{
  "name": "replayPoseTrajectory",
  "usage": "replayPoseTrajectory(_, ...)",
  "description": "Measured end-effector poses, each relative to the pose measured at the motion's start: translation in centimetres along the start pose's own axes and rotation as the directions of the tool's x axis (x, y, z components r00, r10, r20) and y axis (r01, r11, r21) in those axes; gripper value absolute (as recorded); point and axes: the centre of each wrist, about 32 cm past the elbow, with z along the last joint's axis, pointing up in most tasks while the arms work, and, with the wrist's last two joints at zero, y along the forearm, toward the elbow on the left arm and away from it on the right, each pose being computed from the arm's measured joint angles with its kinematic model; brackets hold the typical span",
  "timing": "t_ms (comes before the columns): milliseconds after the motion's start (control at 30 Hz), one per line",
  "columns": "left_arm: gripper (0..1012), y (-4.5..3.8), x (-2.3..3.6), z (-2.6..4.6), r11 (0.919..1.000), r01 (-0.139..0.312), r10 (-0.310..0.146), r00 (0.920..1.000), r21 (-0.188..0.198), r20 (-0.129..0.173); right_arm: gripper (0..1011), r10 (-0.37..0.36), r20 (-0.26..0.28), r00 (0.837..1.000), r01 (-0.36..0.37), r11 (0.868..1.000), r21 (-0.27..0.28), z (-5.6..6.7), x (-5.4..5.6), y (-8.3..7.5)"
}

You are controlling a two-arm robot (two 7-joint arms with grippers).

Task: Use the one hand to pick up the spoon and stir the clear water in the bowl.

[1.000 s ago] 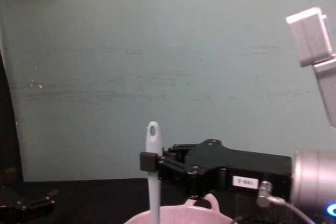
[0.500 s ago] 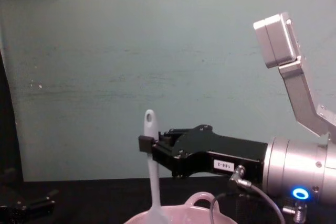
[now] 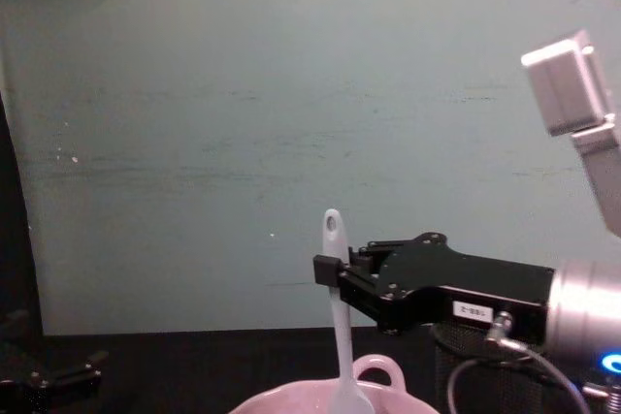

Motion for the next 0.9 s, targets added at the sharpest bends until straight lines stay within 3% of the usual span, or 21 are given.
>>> replayPoseTrajectory(267, 1011, 0.00, 0.00, 0.00, 1.0000, 0.000, 0.000, 1.0000, 0.000, 0.000, 114, 0.076, -0.064, 0.995, -0.074, 0.997, 0.029, 0.9, -0.6, -2.1)
replayPoseTrajectory(400, 1011, 0.00, 0.00, 0.00, 1.0000, 0.000, 0.000, 1.0000, 0.000, 0.000, 114, 0.115, -0.095, 0.989, -0.111, 0.993, 0.045, 1.3, -1.0, -2.4)
replayPoseTrajectory(600, 1011, 0.00, 0.00, 0.00, 1.0000, 0.000, 0.000, 1.0000, 0.000, 0.000, 116, 0.163, -0.134, 0.978, -0.156, 0.986, 0.056, 1.6, -1.7, -1.6)
replayPoseTrajectory(900, 1011, 0.00, 0.00, 0.00, 1.0000, 0.000, 0.000, 1.0000, 0.000, 0.000, 114, 0.169, -0.152, 0.974, -0.164, 0.985, 0.047, 1.3, -2.0, 0.4)
